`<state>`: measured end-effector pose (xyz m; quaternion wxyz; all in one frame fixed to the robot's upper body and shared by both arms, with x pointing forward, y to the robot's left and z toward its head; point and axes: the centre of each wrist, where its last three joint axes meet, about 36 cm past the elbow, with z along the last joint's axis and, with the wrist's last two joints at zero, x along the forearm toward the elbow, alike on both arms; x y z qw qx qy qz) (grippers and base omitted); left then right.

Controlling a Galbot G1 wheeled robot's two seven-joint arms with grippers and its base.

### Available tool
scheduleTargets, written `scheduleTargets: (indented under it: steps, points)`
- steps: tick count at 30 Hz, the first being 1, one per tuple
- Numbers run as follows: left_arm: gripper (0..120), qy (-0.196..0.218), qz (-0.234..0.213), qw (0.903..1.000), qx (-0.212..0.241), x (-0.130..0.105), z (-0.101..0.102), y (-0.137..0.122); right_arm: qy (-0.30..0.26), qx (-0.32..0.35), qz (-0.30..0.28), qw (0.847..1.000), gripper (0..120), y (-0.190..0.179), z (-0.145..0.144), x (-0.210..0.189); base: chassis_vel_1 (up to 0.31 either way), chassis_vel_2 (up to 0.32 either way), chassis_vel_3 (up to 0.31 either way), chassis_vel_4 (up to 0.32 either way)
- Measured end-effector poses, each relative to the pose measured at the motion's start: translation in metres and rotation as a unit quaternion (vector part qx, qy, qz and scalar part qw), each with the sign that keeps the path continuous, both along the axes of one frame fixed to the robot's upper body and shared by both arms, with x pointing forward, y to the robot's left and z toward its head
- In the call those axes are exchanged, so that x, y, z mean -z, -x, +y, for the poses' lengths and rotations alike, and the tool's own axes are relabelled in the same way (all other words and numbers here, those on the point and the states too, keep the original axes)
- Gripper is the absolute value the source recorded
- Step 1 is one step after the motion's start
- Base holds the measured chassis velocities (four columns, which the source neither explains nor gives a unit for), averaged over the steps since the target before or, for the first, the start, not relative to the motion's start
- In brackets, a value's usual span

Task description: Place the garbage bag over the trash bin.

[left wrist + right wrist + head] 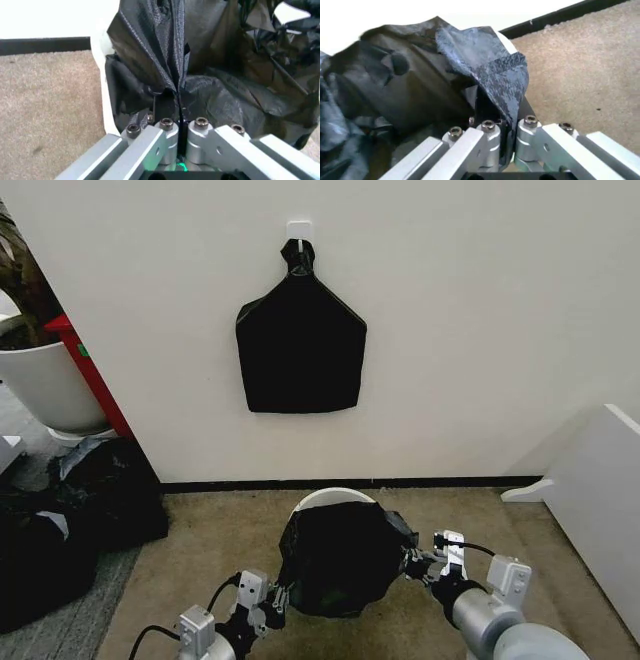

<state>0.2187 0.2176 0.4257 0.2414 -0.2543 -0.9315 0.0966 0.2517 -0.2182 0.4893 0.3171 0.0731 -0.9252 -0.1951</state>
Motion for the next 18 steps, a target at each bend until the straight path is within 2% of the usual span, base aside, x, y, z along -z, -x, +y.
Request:
scheduleTargets:
  steps: [10, 18]
  points:
    - [0, 0.016, 0.004, 0.9998, -0.012, 0.002, -0.004, 0.0, 0.022, 0.006, -0.003, 1.0, 0, -0.007, -0.008, 0.024, 0.0, 0.0, 0.0, 0.0]
    - [0, 0.018, 0.027, 0.9988, -0.037, 0.019, -0.006, 0.0, 0.039, 0.024, 0.016, 0.999, 0, -0.013, -0.018, 0.046, 0.0, 0.0, 0.0, 0.0]
